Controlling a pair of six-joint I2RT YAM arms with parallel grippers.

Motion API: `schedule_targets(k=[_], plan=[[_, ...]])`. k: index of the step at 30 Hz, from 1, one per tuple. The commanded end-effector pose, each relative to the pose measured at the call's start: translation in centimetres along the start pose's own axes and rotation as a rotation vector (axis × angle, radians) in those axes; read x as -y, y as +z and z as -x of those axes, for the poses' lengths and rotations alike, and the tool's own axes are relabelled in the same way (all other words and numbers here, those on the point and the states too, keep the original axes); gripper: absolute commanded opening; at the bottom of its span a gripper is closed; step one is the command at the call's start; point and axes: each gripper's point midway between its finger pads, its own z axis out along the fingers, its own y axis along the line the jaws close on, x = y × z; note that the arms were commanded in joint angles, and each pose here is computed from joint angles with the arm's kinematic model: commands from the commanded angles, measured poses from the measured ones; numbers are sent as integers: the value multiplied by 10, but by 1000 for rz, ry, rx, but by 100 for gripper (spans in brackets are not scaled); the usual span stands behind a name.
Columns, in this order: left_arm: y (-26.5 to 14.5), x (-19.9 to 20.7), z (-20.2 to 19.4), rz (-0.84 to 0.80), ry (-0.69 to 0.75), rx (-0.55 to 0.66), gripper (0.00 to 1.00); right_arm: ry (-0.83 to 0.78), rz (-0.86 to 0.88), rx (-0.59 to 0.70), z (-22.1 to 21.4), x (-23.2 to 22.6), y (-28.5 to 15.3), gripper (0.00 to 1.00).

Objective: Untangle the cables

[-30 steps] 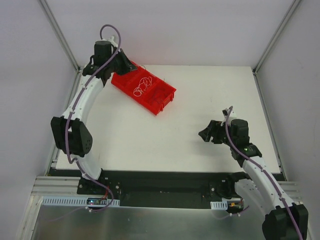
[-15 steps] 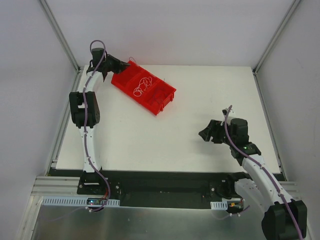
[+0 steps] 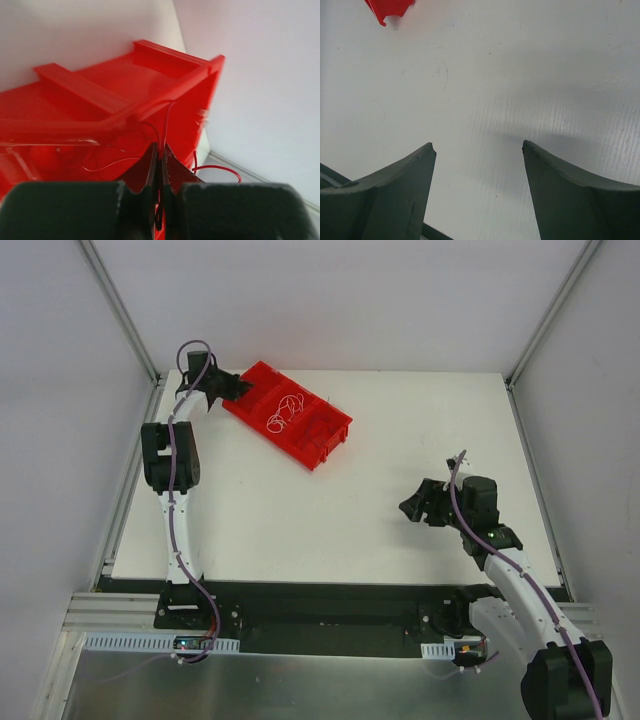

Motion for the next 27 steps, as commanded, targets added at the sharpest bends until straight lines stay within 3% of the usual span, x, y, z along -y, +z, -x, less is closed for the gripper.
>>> schedule_targets(k=[1, 8, 14, 19, 21, 27], plan=[[-10, -3, 14, 78, 92, 113, 0, -16, 28, 28, 14, -7, -1, 73], [-8, -9, 10, 174, 270, 158, 1, -18, 32, 38, 14, -8, -3, 74], [-12, -9, 7, 188, 307, 153, 23, -22, 54, 37, 14, -13, -6, 76], [-24, 12, 11, 162, 366, 183, 45, -23, 60, 53, 17, -15, -10, 76], [-27, 24, -4, 147, 414, 178, 52, -24, 59, 55, 16, -15, -12, 76], [-49, 51, -2, 120, 521, 214, 65, -24, 63, 54, 15, -16, -13, 76]])
